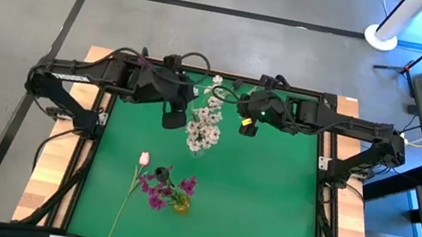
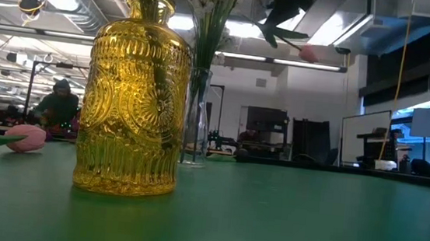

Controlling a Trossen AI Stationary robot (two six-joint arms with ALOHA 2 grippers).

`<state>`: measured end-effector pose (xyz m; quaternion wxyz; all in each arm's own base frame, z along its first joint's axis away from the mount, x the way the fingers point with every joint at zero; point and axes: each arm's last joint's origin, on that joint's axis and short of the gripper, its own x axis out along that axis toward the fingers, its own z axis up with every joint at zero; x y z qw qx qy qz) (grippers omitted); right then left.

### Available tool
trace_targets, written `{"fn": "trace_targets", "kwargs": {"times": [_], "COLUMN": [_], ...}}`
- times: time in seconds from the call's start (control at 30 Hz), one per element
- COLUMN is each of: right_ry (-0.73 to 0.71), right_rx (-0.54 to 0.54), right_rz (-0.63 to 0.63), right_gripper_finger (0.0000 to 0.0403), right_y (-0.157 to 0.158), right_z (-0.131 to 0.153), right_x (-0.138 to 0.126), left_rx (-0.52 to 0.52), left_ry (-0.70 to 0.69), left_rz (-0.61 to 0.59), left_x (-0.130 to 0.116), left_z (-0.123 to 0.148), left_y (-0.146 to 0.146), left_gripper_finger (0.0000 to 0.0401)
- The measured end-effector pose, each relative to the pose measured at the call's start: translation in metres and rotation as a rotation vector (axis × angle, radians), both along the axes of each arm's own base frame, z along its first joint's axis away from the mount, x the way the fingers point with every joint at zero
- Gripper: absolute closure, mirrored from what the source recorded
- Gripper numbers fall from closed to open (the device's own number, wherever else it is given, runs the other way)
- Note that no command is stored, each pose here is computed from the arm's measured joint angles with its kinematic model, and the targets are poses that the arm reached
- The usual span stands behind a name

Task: Sort flowers into vase by color
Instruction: Put the top pink flower into the transparent vase

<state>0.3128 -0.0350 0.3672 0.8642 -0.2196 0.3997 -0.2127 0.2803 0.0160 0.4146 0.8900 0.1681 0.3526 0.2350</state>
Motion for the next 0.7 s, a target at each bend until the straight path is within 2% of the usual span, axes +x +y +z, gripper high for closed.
{"fn": "trace_targets", "kwargs": {"times": [0.1, 0.43, 0.7], "right_ry": [-0.002, -0.015, -0.015], "right_rx": [0.004, 0.016, 0.016], "right_rz": [0.004, 0.017, 0.017], "right_gripper_finger": [0.0403, 0.0403, 0.0403], "right_y": [0.0, 0.001, 0.001], "right_z": [0.0, 0.001, 0.001], "right_x": [0.0, 0.001, 0.001], "left_rx": [-0.011, 0.016, 0.008], "left_ry": [0.053, 0.045, 0.038], "left_rz": [0.015, 0.082, 0.098], "left_x": [0.003, 0.003, 0.003], "left_z": [-0.008, -0.008, -0.008], "left_y": [0.0, 0.008, 0.01], "left_gripper_finger": [0.024, 0.0246, 0.0289]}}
